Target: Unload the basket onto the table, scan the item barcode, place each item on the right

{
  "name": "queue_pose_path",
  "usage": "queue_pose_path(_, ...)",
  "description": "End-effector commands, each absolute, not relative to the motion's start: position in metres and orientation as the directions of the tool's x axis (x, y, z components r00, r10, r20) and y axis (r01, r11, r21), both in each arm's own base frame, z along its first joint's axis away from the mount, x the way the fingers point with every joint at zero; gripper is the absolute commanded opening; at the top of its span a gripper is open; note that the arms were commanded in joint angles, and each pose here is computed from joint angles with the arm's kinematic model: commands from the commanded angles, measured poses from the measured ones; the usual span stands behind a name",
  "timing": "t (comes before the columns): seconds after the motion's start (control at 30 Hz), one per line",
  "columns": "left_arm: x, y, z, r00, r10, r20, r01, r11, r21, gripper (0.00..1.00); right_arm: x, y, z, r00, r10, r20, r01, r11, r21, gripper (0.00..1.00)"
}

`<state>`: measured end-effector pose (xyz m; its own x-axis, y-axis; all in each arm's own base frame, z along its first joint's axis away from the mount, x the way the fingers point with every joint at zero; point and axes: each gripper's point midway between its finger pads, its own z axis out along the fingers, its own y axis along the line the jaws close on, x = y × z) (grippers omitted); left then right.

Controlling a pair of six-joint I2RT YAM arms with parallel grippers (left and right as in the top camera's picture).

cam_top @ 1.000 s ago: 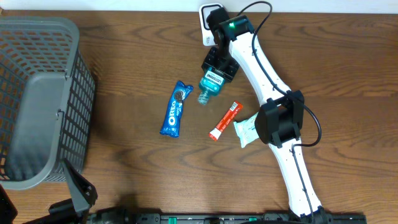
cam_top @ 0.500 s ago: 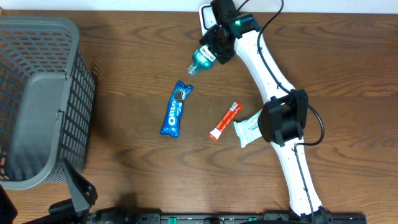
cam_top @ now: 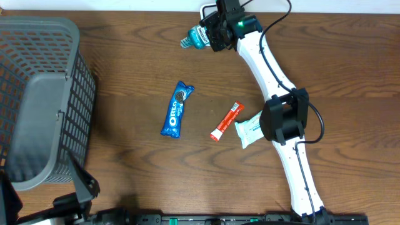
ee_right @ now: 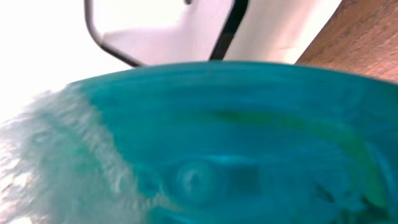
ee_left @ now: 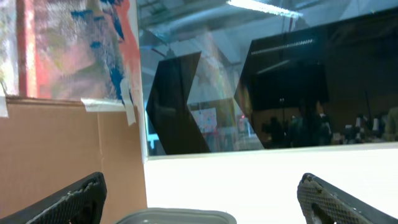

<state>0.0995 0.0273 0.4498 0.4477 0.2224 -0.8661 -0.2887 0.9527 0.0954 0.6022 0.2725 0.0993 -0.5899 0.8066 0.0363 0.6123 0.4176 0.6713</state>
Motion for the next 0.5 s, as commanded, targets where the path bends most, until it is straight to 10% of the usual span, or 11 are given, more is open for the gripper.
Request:
queue_pose_path(0.0,0.105,0.025,0.445,0.441,0.218,-0.871,-0.272,0.957,0.102,0.98,0.621,0.253,0.107,-0.517,0.850,0.095,0.641,0.311,0.702,0.34)
queue_pose_path(0.47,0.121,0.028,0.427,0.396,0.210,-0.894,-0.266,0.958,0.107,0.98,0.654,0.233,0.134,-0.453,0.871,0.192,0.600,0.138,0.788,0.34)
